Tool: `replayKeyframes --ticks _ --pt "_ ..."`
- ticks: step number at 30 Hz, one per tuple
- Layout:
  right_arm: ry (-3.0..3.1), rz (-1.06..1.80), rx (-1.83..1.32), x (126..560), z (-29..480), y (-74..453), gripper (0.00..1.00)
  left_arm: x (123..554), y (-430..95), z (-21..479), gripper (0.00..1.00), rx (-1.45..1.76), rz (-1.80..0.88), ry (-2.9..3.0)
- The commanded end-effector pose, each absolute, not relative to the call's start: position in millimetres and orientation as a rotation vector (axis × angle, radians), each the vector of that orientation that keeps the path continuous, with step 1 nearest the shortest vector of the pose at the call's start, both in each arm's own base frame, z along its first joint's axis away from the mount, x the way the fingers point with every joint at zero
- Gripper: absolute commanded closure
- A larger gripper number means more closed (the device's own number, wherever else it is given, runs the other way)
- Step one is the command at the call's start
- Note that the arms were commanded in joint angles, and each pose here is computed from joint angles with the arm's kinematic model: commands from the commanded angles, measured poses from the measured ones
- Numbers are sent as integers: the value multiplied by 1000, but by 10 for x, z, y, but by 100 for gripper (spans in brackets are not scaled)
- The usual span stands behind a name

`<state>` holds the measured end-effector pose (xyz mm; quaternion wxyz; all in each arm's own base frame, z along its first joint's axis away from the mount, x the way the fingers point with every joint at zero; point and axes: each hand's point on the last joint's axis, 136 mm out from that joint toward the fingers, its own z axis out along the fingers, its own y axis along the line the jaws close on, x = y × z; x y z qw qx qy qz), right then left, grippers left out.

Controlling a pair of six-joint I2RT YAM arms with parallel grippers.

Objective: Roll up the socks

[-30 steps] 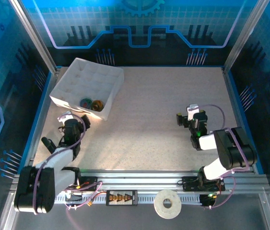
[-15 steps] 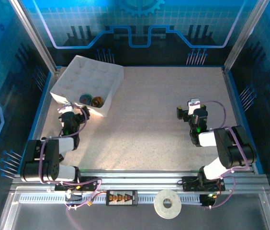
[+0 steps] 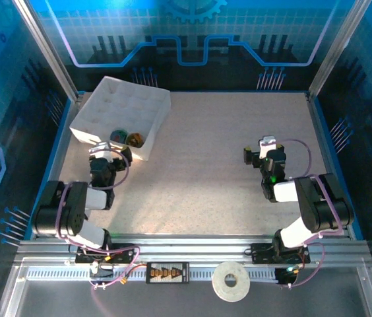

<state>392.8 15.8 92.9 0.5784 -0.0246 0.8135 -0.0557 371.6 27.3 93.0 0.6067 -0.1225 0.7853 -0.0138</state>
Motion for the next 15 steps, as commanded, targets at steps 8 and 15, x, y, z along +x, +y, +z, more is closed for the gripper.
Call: replayKeyframes --ticks 8,15 --pt "1876 -140 -34 3963 1008 124 0 3937 173 968 1 -203 -10 1877" --pt "1875 -141 -35 3967 1009 123 0 3938 172 966 1 -200 -7 1875"
